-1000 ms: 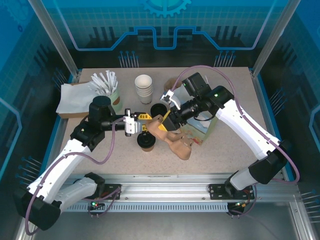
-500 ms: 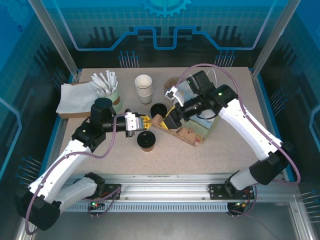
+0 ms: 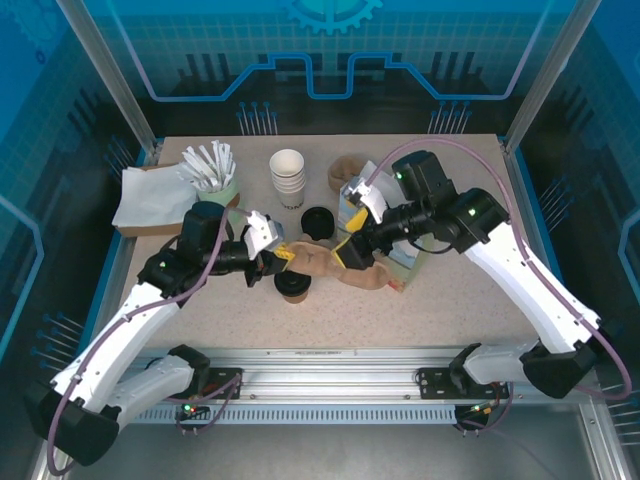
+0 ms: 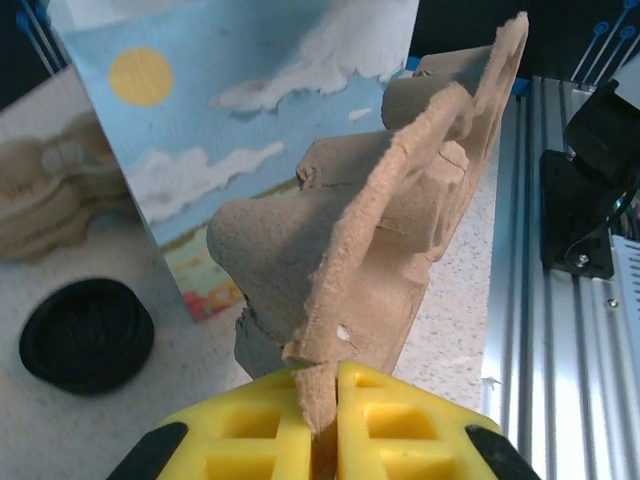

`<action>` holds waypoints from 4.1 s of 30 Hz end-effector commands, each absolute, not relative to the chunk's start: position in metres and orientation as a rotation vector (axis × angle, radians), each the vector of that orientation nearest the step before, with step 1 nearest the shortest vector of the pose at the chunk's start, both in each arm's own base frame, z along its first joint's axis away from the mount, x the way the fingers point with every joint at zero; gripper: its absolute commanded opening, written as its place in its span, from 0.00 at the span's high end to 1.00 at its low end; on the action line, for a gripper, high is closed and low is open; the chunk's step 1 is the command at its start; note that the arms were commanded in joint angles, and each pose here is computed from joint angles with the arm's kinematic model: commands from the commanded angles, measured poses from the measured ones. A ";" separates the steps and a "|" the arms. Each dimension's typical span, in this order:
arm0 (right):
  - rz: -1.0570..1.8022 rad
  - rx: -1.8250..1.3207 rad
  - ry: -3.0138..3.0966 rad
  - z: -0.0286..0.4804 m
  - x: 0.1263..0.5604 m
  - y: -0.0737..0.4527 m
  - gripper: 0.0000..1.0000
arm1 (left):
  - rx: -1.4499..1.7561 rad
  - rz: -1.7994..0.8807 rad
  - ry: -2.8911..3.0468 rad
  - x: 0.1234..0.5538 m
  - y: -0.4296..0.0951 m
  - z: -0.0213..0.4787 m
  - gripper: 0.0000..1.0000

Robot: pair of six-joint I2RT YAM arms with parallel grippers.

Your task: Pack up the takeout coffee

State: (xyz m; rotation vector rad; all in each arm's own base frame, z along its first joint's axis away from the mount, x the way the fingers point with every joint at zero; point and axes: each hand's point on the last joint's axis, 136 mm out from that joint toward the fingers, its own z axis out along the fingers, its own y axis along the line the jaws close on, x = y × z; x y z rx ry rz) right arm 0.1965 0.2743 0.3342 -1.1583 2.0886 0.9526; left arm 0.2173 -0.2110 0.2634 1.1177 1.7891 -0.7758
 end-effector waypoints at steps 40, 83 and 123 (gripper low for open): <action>0.456 -1.501 2.103 0.169 0.165 0.291 0.25 | 0.280 -0.870 2.346 0.277 -0.188 0.279 0.57; 0.361 -1.282 2.905 0.051 0.130 0.244 0.16 | 0.278 -0.877 2.314 0.268 -0.175 0.277 0.52; 0.275 -2.007 1.969 0.087 0.174 0.269 0.42 | 0.243 -0.724 2.304 0.274 -0.147 0.278 0.51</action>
